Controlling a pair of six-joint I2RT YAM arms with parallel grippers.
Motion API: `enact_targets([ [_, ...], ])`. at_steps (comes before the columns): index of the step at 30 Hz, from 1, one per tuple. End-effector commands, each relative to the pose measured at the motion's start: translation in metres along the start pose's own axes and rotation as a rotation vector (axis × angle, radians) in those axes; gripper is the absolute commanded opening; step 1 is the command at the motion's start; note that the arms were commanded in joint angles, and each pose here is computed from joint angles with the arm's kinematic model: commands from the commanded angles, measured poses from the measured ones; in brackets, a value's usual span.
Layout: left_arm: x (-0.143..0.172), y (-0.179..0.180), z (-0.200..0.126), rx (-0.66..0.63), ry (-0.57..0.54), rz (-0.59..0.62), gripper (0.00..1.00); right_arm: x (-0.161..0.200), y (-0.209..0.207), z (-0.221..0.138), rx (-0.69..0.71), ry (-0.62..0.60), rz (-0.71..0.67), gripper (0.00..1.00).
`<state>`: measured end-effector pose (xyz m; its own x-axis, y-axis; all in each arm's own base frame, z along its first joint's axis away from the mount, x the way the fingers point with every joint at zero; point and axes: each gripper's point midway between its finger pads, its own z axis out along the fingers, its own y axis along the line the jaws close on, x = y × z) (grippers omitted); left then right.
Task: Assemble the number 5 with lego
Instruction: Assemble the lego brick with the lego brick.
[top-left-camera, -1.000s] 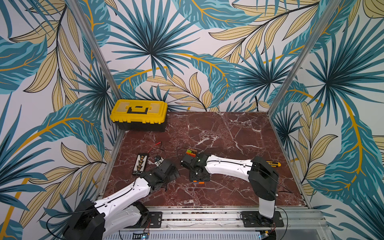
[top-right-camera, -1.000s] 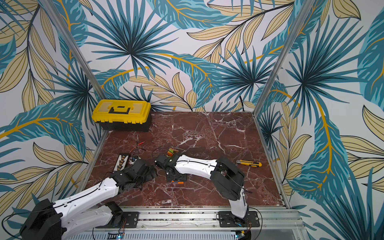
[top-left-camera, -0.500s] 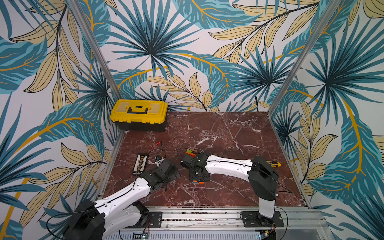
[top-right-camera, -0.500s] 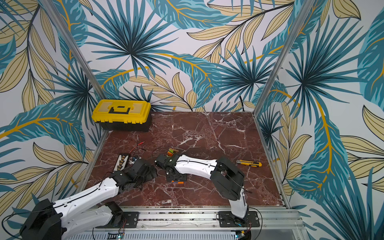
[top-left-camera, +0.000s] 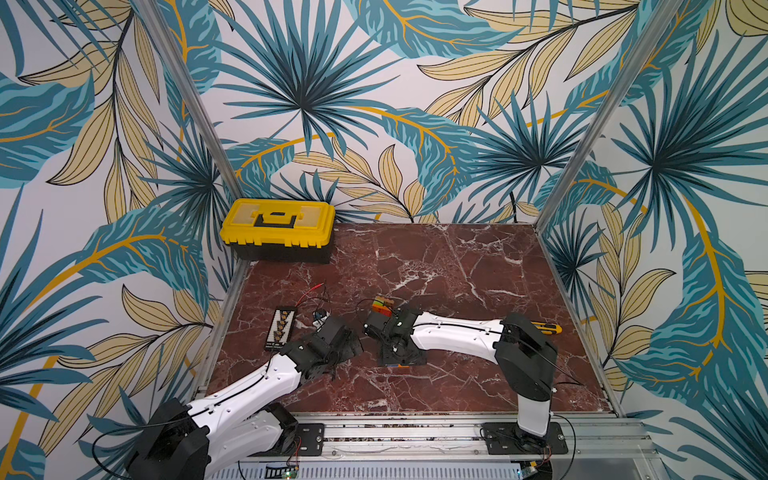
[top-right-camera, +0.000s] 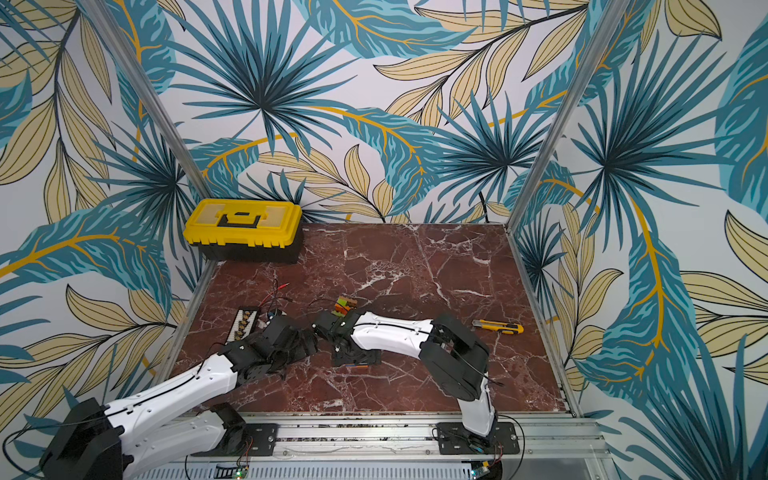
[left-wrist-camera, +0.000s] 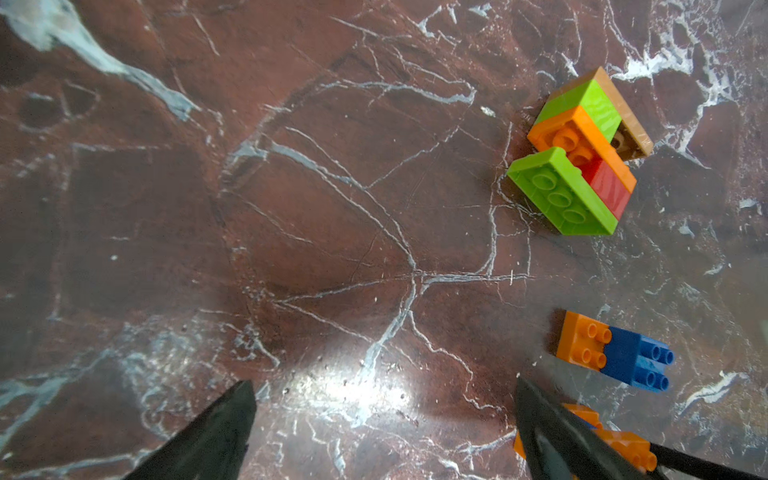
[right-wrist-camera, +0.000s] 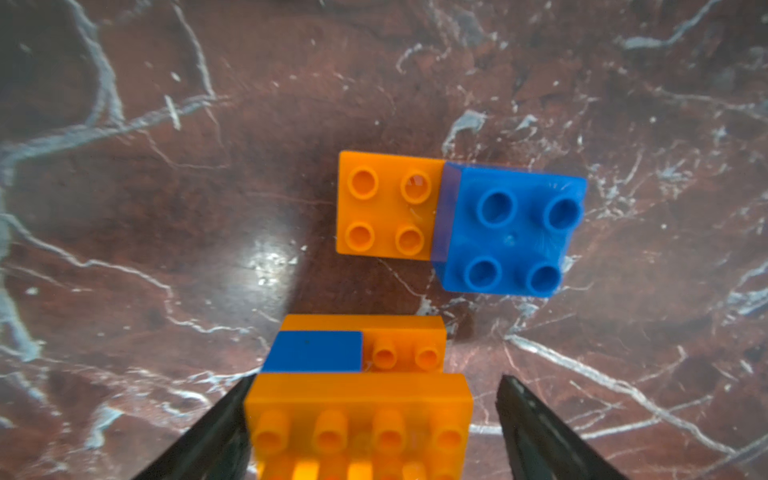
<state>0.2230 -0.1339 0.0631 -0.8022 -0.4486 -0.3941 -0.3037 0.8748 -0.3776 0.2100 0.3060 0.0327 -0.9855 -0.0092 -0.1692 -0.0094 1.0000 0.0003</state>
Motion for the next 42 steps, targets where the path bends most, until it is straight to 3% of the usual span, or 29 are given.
enact_targets([
  [1, -0.009, -0.014, -0.006, 0.033, -0.010, -0.008, 1.00, -0.001, -0.003, 0.003, -0.048, -0.017, 0.043, 0.91],
  [8, -0.007, -0.012, -0.004, 0.027, -0.004, -0.013, 1.00, -0.006, -0.004, 0.008, -0.085, -0.055, 0.064, 0.88],
  [20, -0.005, -0.012, 0.000, 0.022, 0.007, -0.011, 1.00, 0.001, -0.016, 0.025, 0.026, -0.009, 0.079, 0.82],
  [42, -0.003, -0.017, 0.002, 0.057, 0.014, -0.005, 1.00, 0.011, -0.024, 0.035, 0.058, 0.029, 0.062, 0.66],
])
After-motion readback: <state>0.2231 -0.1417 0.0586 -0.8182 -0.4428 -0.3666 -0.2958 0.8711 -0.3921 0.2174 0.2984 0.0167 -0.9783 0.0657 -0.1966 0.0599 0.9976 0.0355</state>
